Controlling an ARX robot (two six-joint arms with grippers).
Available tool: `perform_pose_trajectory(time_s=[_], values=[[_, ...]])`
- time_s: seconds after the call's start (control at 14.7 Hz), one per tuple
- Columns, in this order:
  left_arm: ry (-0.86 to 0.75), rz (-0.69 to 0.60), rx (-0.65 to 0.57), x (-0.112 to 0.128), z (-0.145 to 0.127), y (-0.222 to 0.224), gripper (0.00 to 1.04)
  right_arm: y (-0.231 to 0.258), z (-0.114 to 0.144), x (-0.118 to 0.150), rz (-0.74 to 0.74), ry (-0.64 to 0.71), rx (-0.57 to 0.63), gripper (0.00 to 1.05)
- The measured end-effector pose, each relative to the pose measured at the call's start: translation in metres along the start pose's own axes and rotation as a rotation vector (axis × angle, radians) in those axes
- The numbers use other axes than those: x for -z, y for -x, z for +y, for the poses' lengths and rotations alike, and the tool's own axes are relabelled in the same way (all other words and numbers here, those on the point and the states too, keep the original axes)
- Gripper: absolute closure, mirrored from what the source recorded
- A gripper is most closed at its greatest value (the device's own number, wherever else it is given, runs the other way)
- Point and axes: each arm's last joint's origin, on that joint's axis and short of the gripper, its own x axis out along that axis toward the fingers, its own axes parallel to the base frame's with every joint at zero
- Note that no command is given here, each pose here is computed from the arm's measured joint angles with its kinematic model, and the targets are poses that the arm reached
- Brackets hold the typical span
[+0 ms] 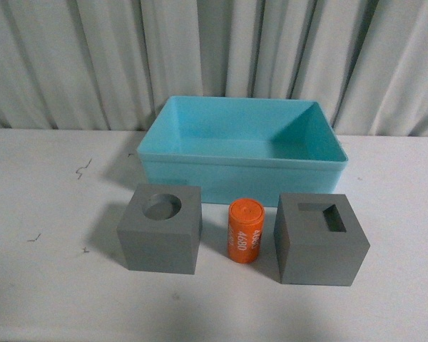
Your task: Place gray and orange parts in blue box
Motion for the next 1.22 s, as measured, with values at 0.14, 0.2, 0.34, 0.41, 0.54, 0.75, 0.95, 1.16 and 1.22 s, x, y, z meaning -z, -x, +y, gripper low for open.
perform_pose_trajectory(time_s=[0.14,0.2,0.34,0.41,0.54,0.75,0.95,1.16,1.22], values=[[0.0,0.0,0.0,0.0,0.0,0.0,0.07,0.0,0.0,0.0,0.0,0.0,0.0,0.06],[0.0,0.0,0.0,0.0,0.0,0.0,0.07,0.0,0.0,0.0,0.0,0.0,0.0,0.06],[0.0,0.0,0.0,0.0,0.0,0.0,0.07,0.0,0.0,0.0,0.0,0.0,0.0,0.06],[0.0,0.0,0.0,0.0,0.0,0.0,0.07,0.0,0.0,0.0,0.0,0.0,0.0,0.06],[0.0,0.0,0.0,0.0,0.0,0.0,0.07,0.0,0.0,0.002,0.032,-0.007,-0.002,0.06],[0.0,0.0,0.0,0.0,0.0,0.0,0.07,-0.042,-0.025,-0.025,0.488,-0.135,-0.073,0.06],[0.0,0.0,0.0,0.0,0.0,0.0,0.07,-0.094,-0.042,-0.041,0.518,-0.039,-0.181,0.06],[0.0,0.0,0.0,0.0,0.0,0.0,0.07,-0.123,-0.041,-0.025,0.577,0.009,-0.202,0.06],[0.0,0.0,0.0,0.0,0.0,0.0,0.07,-0.13,-0.041,-0.022,0.579,0.019,-0.191,0.06]])
